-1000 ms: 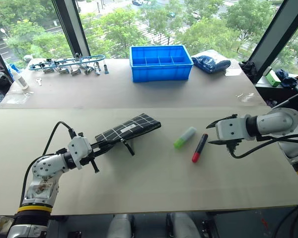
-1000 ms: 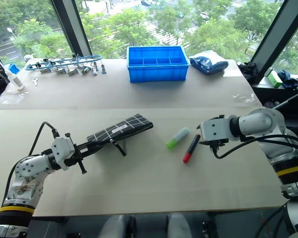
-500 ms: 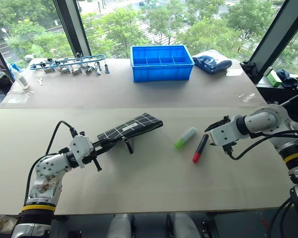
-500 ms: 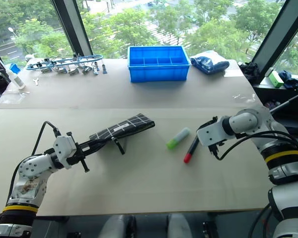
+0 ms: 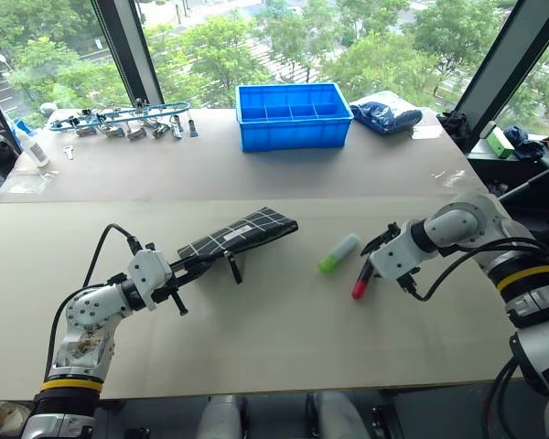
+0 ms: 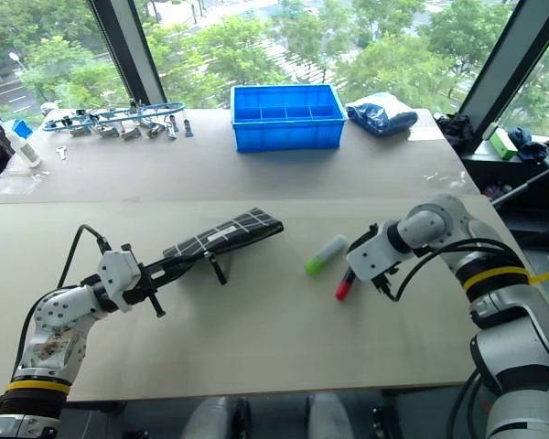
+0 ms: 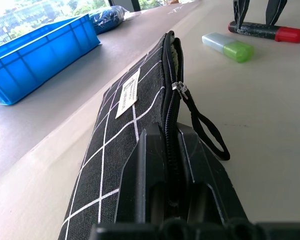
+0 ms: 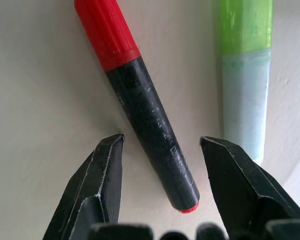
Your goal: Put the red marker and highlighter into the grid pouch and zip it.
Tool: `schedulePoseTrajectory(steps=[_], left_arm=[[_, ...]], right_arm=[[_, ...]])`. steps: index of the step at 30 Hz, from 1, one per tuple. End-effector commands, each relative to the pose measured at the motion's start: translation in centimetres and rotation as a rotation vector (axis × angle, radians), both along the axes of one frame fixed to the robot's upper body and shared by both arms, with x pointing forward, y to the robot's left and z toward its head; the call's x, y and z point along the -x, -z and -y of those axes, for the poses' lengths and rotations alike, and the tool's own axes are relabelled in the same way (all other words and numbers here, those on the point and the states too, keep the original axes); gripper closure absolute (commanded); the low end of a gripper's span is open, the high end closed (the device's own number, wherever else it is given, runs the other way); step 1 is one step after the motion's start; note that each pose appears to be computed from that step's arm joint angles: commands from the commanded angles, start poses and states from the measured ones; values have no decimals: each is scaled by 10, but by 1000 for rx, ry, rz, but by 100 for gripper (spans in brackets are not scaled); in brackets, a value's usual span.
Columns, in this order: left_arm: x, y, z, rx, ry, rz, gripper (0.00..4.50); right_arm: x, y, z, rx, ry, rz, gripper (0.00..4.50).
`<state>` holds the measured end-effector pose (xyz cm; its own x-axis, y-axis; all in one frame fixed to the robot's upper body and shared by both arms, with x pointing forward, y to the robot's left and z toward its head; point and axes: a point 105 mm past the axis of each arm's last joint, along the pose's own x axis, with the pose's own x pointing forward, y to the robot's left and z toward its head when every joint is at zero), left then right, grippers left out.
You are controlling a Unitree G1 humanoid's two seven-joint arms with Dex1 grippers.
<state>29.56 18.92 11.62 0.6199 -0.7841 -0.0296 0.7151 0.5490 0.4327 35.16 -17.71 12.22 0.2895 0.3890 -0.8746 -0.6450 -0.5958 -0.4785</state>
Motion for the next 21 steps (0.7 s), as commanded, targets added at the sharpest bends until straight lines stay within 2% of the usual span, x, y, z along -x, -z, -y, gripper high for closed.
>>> schedulePoseTrajectory(steps=[1,3,6,8,9,10,11,16,19,21], left_arm=[[1,-12,1,-1,-2,59,450],[2,-12,0,-2,-8,63,450],[2,-13,-1,1,-17,67,450],[2,-14,-2,2,-20,68,450],[2,-14,-2,2,-21,68,450],[2,-14,-2,1,-22,68,450],[2,-14,-2,1,-22,68,450],[-1,-15,0,2,-18,72,450],[-2,-16,1,4,-15,74,450],[-2,-16,1,4,-13,74,450]], right_arm=[[-1,0,-6,49,-60,1,175],[0,2,-5,70,-70,-15,175],[1,3,-3,84,-70,-34,242],[2,2,0,95,-71,-50,320],[3,2,1,98,-69,-60,338],[4,2,2,99,-70,-68,385],[5,2,2,97,-69,-74,403],[5,1,6,66,-22,-82,406],[2,-9,13,-35,126,-95,406],[12,-28,11,-159,211,-192,406]])
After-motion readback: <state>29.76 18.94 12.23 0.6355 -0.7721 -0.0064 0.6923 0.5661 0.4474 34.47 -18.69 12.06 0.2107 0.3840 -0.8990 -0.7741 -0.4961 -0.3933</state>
